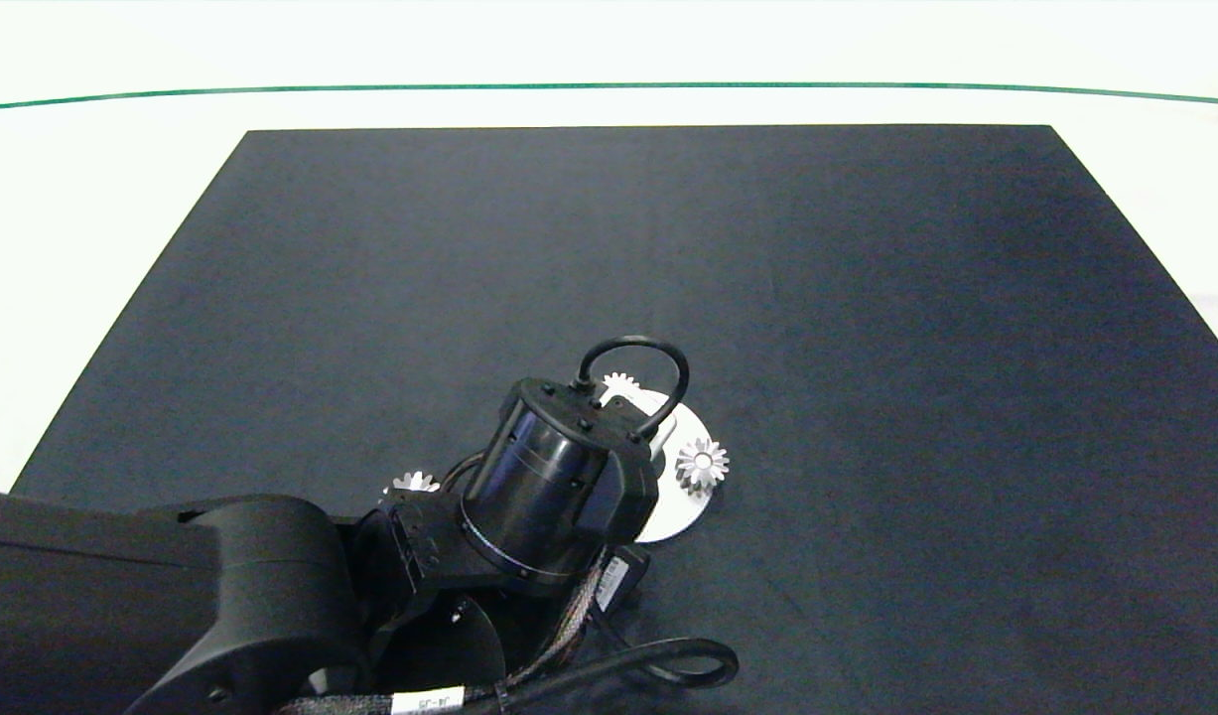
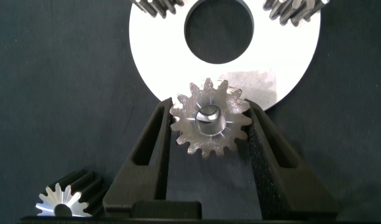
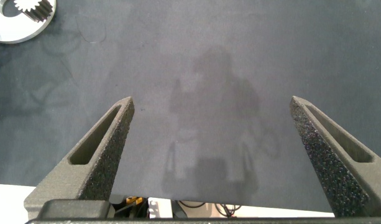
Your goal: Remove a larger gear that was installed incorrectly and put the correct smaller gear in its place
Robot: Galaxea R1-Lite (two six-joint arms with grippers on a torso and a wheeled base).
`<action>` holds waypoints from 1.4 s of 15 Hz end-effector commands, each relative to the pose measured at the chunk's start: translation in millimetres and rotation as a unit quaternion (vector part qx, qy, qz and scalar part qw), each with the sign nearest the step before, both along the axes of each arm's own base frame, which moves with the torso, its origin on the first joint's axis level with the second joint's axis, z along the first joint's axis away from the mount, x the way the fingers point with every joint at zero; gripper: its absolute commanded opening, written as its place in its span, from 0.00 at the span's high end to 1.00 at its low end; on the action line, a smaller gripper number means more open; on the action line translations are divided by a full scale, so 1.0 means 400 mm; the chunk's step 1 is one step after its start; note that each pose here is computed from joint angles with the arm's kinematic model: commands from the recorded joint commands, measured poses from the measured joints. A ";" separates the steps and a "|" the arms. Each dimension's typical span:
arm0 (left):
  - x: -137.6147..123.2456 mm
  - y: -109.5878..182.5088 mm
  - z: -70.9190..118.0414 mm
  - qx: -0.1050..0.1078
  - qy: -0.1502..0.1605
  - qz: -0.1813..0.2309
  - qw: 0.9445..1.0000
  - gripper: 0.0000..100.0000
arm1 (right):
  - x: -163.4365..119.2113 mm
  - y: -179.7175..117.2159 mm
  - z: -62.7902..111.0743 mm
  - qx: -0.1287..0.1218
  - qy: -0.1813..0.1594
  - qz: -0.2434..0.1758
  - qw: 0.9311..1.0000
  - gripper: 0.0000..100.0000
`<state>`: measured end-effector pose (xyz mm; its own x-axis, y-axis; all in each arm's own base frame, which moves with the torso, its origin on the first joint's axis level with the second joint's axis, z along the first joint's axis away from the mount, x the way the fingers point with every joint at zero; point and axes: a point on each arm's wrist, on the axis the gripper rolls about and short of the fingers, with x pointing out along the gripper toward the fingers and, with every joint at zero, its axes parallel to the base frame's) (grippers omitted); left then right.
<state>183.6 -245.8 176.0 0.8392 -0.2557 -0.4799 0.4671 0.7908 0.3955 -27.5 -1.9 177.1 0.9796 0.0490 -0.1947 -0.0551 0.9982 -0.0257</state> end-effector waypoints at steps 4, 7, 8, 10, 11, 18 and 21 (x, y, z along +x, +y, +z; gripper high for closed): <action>0.012 -0.001 -0.005 0.003 -0.001 0.007 1.000 0.84 | 0.000 0.000 -0.003 0.000 0.002 0.001 1.000 0.00; 0.016 -0.002 -0.008 0.005 0.000 0.008 1.000 0.84 | 0.000 0.000 -0.003 0.001 0.003 0.001 1.000 0.00; 0.016 -0.003 -0.009 0.005 0.001 0.008 1.000 0.84 | 0.000 0.000 -0.003 0.000 0.002 0.000 1.000 0.00; 0.023 -0.005 -0.007 0.003 0.000 0.010 1.000 0.84 | 0.000 0.000 -0.003 0.000 0.003 0.000 1.000 0.00; 0.025 -0.007 -0.001 0.000 -0.002 0.011 1.000 0.84 | 0.000 0.000 -0.004 0.000 0.003 0.000 1.000 0.00; 0.027 -0.007 0.003 0.007 -0.006 0.007 1.000 0.84 | -0.003 0.000 -0.006 0.001 0.000 0.001 1.000 0.00; 0.026 -0.006 0.001 0.007 -0.004 0.007 1.000 0.84 | -0.003 0.000 -0.007 0.000 0.001 0.001 1.000 0.00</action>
<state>194.2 -248.5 176.6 0.8457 -0.2398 -0.4767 0.4552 0.7905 0.4097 -28.5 -2.0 174.7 0.9795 0.0509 -0.1951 -0.0567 0.9981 -0.0242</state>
